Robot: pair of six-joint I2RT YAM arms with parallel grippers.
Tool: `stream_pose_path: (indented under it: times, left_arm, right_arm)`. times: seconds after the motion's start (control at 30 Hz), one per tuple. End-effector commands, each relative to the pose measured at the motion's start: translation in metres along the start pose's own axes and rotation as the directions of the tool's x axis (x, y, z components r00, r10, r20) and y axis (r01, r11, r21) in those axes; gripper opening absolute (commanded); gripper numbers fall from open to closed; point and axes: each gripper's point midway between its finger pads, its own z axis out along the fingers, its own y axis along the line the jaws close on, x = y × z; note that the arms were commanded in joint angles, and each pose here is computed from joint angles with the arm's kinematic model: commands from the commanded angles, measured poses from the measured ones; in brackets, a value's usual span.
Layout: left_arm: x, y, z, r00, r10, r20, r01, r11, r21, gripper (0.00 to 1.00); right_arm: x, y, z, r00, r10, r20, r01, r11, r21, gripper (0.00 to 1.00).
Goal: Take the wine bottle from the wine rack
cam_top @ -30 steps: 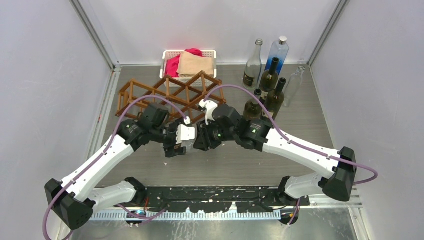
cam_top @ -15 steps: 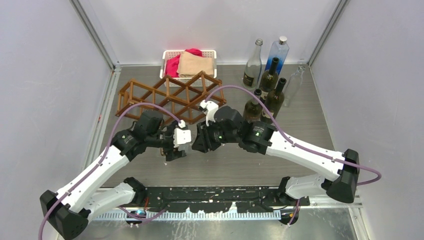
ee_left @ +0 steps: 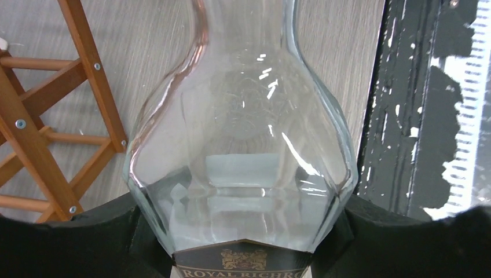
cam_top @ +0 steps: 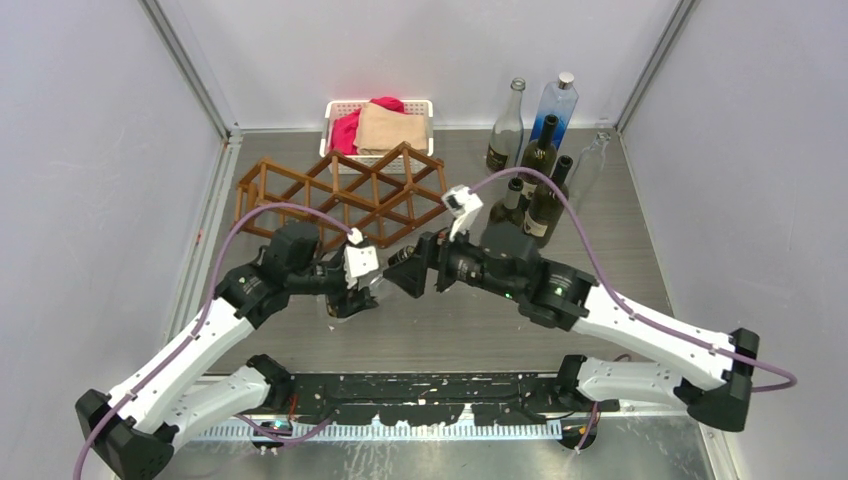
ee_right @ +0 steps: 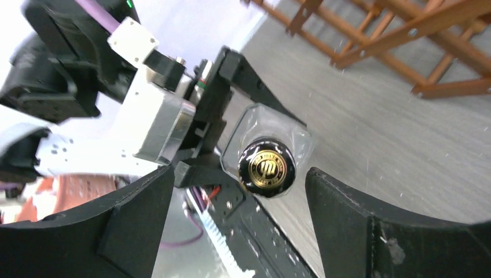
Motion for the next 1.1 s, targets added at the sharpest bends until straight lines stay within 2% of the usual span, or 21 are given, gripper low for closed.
stream_pose_path:
  times: [0.0,0.07,0.17,0.33,0.6,0.73,0.87,0.9,0.93,1.0,1.03,1.07]
  left_arm:
    - [-0.077,0.02,-0.012,0.976,0.007,0.216,0.003,0.999,-0.045,0.0]
    - [-0.083,0.022,-0.012,0.973,-0.032,0.228,0.042,0.998,-0.041,0.0]
    - [-0.093,0.02,-0.013,0.966,-0.07,0.248,0.076,0.997,-0.014,0.0]
    - [-0.116,0.023,-0.017,0.945,-0.114,0.306,0.119,0.993,0.003,0.0]
    - [-0.131,0.028,-0.023,0.935,-0.137,0.327,0.145,0.989,-0.002,0.0]
    - [-0.127,0.031,-0.02,0.944,-0.14,0.3,0.149,0.989,-0.008,0.0]
    - [-0.119,0.034,-0.017,0.954,-0.143,0.263,0.154,0.988,-0.024,0.0]
    - [-0.117,0.036,-0.017,0.955,-0.146,0.257,0.16,0.986,-0.037,0.04]
    - [-0.115,0.038,-0.017,0.957,-0.153,0.247,0.169,0.984,-0.047,0.19]
    - [-0.106,0.04,-0.017,0.959,-0.203,0.197,0.219,0.974,-0.065,0.84]
    - [-0.099,0.037,-0.016,0.965,-0.22,0.142,0.229,0.972,-0.05,0.98]
    - [-0.09,0.035,-0.016,0.969,-0.232,0.079,0.236,0.971,-0.04,0.99]
  right_arm:
    - [-0.076,0.008,-0.028,0.921,0.108,0.373,-0.109,0.994,-0.019,0.89]
    - [-0.081,0.005,-0.034,0.9,0.117,0.419,-0.117,0.993,-0.026,0.93]
    - [-0.087,0.009,-0.033,0.904,0.082,0.42,-0.085,0.996,-0.012,0.94]
    - [-0.102,0.005,-0.022,0.906,0.022,0.423,-0.057,0.996,0.071,0.87]
    - [-0.118,0.007,-0.005,0.899,-0.034,0.436,-0.019,0.993,0.117,0.64]
    - [-0.122,0.013,0.006,0.905,-0.045,0.422,-0.003,0.994,0.112,0.47]
    - [-0.111,0.011,0.019,0.938,-0.086,0.335,0.04,0.989,0.141,0.24]
    - [-0.112,0.012,0.021,0.943,-0.092,0.319,0.045,0.988,0.15,0.17]
    - [-0.109,0.01,0.023,0.951,-0.103,0.293,0.056,0.985,0.164,0.11]
    - [-0.106,0.005,0.024,0.957,-0.133,0.259,0.082,0.976,0.201,0.01]
    - [-0.105,-0.001,0.022,0.957,-0.154,0.244,0.097,0.968,0.233,0.01]
    - [-0.106,-0.007,0.019,0.955,-0.182,0.233,0.117,0.956,0.267,0.01]
